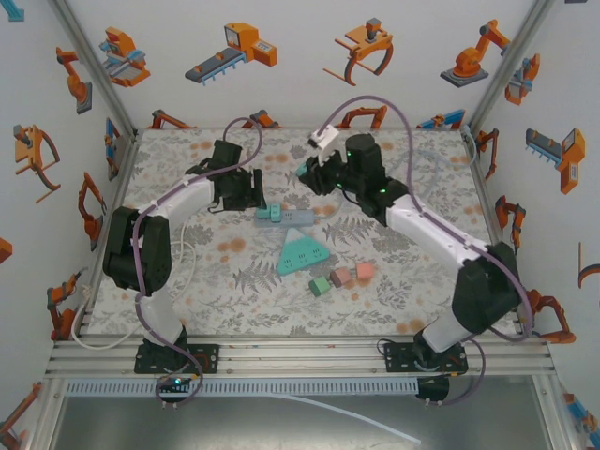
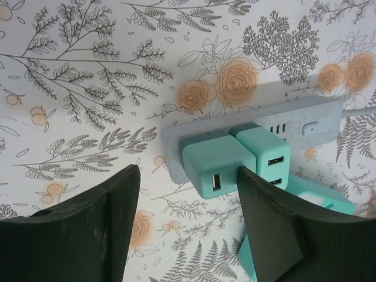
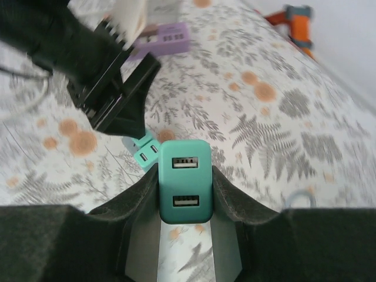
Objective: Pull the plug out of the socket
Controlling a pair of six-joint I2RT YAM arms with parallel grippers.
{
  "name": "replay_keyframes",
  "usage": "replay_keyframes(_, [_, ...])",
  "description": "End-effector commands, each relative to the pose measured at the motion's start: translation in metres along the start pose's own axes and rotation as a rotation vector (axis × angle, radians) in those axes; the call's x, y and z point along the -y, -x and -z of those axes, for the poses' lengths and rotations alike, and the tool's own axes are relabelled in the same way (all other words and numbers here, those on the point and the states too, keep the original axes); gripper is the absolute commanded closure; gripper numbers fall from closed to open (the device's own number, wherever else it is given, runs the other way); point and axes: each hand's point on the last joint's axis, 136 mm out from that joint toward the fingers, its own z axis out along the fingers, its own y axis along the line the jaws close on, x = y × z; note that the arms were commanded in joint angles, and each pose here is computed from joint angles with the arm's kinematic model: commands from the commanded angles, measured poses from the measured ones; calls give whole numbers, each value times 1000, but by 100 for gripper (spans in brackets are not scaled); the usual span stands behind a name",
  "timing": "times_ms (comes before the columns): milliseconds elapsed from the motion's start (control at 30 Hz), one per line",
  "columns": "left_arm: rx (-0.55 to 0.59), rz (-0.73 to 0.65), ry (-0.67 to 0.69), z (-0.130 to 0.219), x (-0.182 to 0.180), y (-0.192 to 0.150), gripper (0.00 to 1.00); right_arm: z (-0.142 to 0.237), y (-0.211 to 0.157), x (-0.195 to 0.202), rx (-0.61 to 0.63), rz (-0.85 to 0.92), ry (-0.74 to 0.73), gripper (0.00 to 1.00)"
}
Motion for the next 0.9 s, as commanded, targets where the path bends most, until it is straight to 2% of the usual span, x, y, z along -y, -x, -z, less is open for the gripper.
replay_keyframes(0, [-160,-20,18,3,1,-41,35,38,-18,38,-69,-365,-201,100])
replay_keyframes(267, [-51,-19,-113,44,33,-5,29,86,-73,71,-111,-812,-312,100])
replay_keyframes(500, [77,-42,-244,103,63,10,28,83,-135,71,-183,-947,-348,100])
replay_keyframes(733, [211,-192,-515,173,115,-19,25,72,-190,64,-237,-1067,-358,100])
replay_keyframes(867, [231,-288,-566,195,132,-47,20,76,-221,56,-285,-1114,-380,100])
